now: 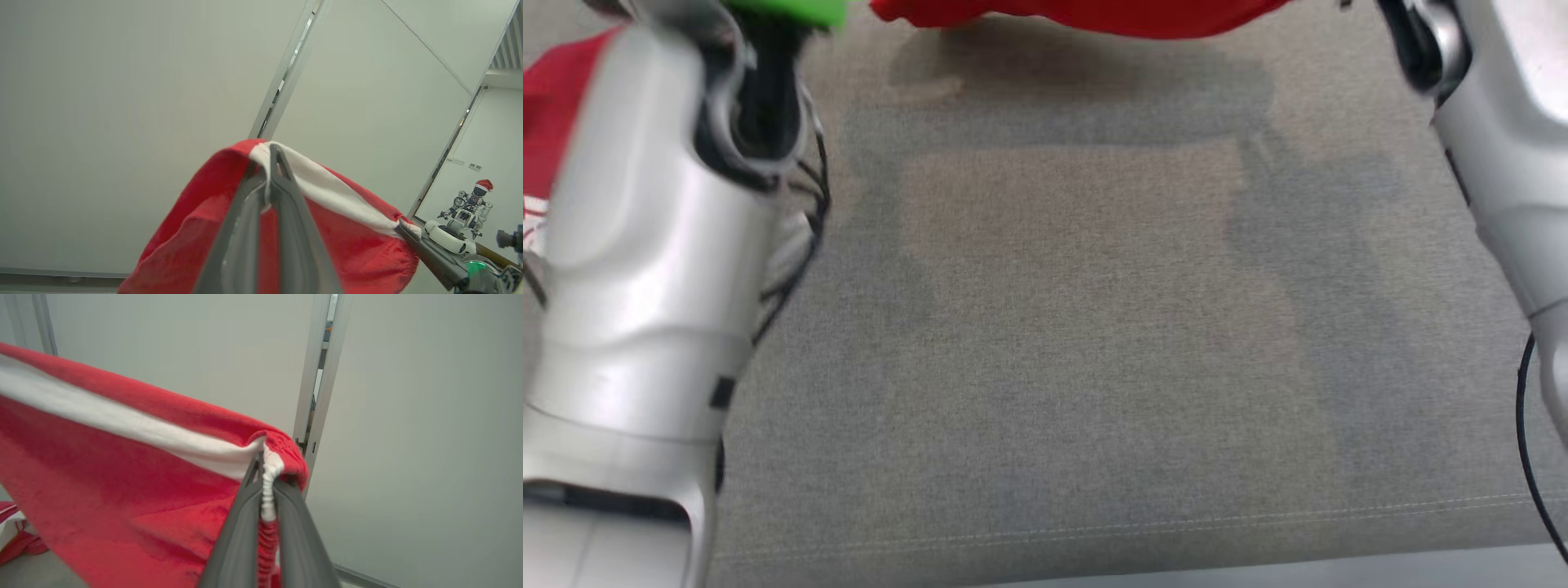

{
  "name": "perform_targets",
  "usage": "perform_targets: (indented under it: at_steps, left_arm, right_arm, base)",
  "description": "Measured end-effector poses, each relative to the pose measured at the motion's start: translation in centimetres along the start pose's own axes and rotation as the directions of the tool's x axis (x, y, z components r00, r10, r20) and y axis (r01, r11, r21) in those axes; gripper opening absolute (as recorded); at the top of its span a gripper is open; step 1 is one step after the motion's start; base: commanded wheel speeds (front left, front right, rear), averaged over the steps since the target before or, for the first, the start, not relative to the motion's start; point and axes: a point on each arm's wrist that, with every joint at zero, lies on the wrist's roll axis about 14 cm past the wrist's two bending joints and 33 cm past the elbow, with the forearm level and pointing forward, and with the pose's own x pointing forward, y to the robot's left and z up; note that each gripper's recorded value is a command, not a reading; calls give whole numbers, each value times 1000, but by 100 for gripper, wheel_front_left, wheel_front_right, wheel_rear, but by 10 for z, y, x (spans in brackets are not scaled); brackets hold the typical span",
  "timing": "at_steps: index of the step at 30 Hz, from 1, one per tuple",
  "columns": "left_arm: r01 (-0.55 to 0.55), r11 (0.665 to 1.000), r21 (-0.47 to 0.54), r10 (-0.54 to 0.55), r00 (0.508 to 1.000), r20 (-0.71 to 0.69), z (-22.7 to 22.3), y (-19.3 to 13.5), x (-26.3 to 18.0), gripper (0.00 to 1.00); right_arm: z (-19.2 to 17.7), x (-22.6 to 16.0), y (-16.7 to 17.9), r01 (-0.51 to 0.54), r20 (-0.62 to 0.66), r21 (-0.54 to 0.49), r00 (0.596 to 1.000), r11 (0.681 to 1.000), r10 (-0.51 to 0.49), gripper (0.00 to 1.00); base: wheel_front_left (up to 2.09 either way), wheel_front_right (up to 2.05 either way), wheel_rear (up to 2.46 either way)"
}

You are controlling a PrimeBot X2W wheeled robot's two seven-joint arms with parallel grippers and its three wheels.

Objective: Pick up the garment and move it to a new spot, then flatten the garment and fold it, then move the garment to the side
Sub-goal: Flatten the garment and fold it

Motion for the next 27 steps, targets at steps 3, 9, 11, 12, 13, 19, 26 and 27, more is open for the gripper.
perform_targets:
  at_steps: [3, 9, 11, 12, 13, 19, 26, 27]
  left_arm:
    - [-82, 996, -39, 78, 991, -106, -53, 33, -30, 0]
    - [-289, 952, -101, 253, 928, -272, -123, 85, -122, 0]
    - [-314, 944, -105, 273, 917, -292, -130, 89, -142, 0]
    - [-321, 941, -105, 278, 913, -300, -133, 89, -150, 0]
    - [-327, 939, -110, 282, 910, -304, -134, 88, -157, 0]
    - [-298, 948, -116, 251, 919, -303, -128, 67, -191, 0]
    - [-264, 962, -72, 226, 916, -332, -119, 40, -244, 0]
    - [-267, 961, -66, 230, 911, -341, -119, 37, -254, 0]
  right_arm:
    - [-65, -9, 10, -11, -127, 37, 992, 999, 16, 0]
    - [-159, -58, 69, -81, -299, 213, 943, 974, 143, 0]
    - [-167, -74, 76, -87, -314, 246, 935, 965, 164, 0]
    - [-169, -81, 77, -84, -319, 263, 933, 961, 168, 0]
    - [-170, -88, 78, -86, -319, 273, 932, 958, 175, 0]
    - [-159, -129, 92, -124, -302, 308, 928, 943, 221, 0]
    - [-143, -182, 103, -143, -276, 305, 933, 942, 231, 0]
    - [-143, -191, 105, -140, -281, 308, 932, 941, 230, 0]
  base:
    - [0, 0, 0]
    - [0, 0, 0]
    - [0, 0, 0]
    - [0, 0, 0]
    - [0, 0, 0]
    - [0, 0, 0]
    - [0, 0, 0]
    - [0, 0, 0]
